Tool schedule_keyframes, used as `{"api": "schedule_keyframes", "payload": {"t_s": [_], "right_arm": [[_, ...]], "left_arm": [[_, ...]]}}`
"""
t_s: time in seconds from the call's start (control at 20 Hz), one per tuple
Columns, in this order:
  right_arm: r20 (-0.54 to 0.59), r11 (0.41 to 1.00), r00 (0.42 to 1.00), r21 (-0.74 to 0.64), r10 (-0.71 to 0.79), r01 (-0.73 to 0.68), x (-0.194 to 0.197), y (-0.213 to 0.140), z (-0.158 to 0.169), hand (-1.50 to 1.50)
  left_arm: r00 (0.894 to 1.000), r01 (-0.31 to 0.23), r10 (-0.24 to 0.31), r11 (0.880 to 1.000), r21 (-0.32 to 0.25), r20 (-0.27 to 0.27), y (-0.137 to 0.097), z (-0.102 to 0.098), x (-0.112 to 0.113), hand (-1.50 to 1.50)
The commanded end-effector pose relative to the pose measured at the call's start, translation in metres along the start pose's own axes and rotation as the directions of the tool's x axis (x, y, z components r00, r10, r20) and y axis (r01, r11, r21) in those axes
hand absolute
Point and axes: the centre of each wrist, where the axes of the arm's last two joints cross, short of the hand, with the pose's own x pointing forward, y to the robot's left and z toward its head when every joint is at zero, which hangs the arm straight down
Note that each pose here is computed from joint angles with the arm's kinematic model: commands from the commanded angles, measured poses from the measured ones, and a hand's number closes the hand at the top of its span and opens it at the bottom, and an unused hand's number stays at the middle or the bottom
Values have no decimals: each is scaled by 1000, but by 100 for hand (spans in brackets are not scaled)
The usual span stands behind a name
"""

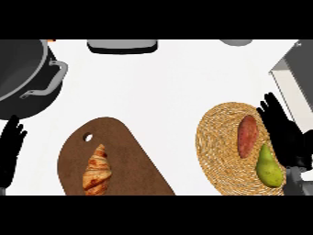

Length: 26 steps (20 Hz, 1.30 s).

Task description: Pick the sweet potato from the placemat and place it in the tiered shelf

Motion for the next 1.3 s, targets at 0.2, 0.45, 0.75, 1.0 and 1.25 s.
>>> {"api": "schedule_keyframes", "payload": {"t_s": [0.2,0.45,0.75,1.0,1.25], "right_arm": [[333,978,922,-129,197,-162,94,-75,-25,150],[223,952,972,-277,-71,133,71,-109,-33,-150],[338,997,940,-42,-47,65,95,-128,-23,-150],[145,966,967,125,209,-227,126,-115,-3,-150],[12,738,754,196,657,-646,171,-104,5,-150]], "left_arm": [[965,-13,61,982,-187,256,-33,-20,75,0],[961,-46,128,947,-318,243,-65,-20,96,0],[959,-28,118,944,-330,256,-76,-21,109,0],[963,-32,112,950,-311,244,-83,-27,98,0],[964,-17,105,942,-337,246,-76,-28,98,0]]}}
